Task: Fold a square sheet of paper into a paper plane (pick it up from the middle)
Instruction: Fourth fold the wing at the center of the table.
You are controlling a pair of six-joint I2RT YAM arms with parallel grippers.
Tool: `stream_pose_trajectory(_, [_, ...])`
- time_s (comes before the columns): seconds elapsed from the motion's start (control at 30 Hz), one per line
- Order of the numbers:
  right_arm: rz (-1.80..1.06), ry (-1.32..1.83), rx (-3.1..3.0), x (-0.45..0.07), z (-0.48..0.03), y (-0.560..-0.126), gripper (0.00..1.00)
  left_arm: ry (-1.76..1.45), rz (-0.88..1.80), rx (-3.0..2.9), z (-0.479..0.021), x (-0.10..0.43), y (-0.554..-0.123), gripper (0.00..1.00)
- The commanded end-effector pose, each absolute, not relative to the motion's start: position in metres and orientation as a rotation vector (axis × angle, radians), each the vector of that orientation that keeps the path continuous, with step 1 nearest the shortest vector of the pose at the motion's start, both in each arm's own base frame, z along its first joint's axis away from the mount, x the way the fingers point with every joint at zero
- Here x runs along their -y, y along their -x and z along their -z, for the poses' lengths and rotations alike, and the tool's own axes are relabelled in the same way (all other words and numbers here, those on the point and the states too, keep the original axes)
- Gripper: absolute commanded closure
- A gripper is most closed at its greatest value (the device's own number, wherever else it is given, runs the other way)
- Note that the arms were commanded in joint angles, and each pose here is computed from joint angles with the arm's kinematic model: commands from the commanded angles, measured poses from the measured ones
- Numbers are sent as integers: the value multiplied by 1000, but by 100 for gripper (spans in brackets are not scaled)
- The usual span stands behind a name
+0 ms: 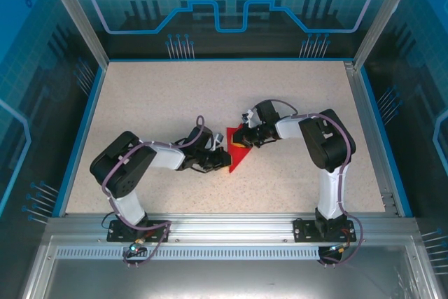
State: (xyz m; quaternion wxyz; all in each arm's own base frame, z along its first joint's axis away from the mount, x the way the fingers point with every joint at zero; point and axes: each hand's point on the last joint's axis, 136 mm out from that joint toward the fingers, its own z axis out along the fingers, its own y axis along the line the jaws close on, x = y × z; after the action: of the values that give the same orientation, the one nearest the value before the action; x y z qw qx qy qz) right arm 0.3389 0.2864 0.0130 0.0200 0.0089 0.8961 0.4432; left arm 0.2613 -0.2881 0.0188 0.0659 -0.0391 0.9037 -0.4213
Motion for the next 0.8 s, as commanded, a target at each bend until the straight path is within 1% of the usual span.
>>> stream_pose_trajectory(0.0, [-1118, -191, -3018, -251, 55, -303, 89, 73, 1344, -2728, -24, 290, -248, 83])
stream_pose_trajectory(0.1, [-1118, -188, -3015, -250, 55, -301, 89, 94, 1307, -2696, -34, 288, -254, 76])
stream_pose_trajectory(0.2, [-1117, -183, -3022, -249, 57, -299, 89, 121, 1291, -2684, -38, 286, -257, 72])
stream_pose_trajectory(0.27, [-1117, -185, -3027, -249, 59, -299, 89, 154, 1253, -2700, -34, 282, -259, 72])
stream_pose_trajectory(0.43, [-1115, -184, -3023, -249, 59, -299, 89, 199, 1255, -2680, -34, 280, -261, 70])
stream_pose_trajectory(0.6, [-1125, -182, -3021, -250, 59, -298, 89, 224, 1239, -2668, -35, 282, -270, 73])
stream_pose_trajectory(0.7, [-1122, -184, -3022, -249, 60, -298, 89, 247, 1271, -2642, -36, 285, -273, 78])
stream_pose_trajectory(0.77, [-1123, -186, -3026, -249, 60, -296, 89, 256, 1279, -2643, -34, 286, -274, 83])
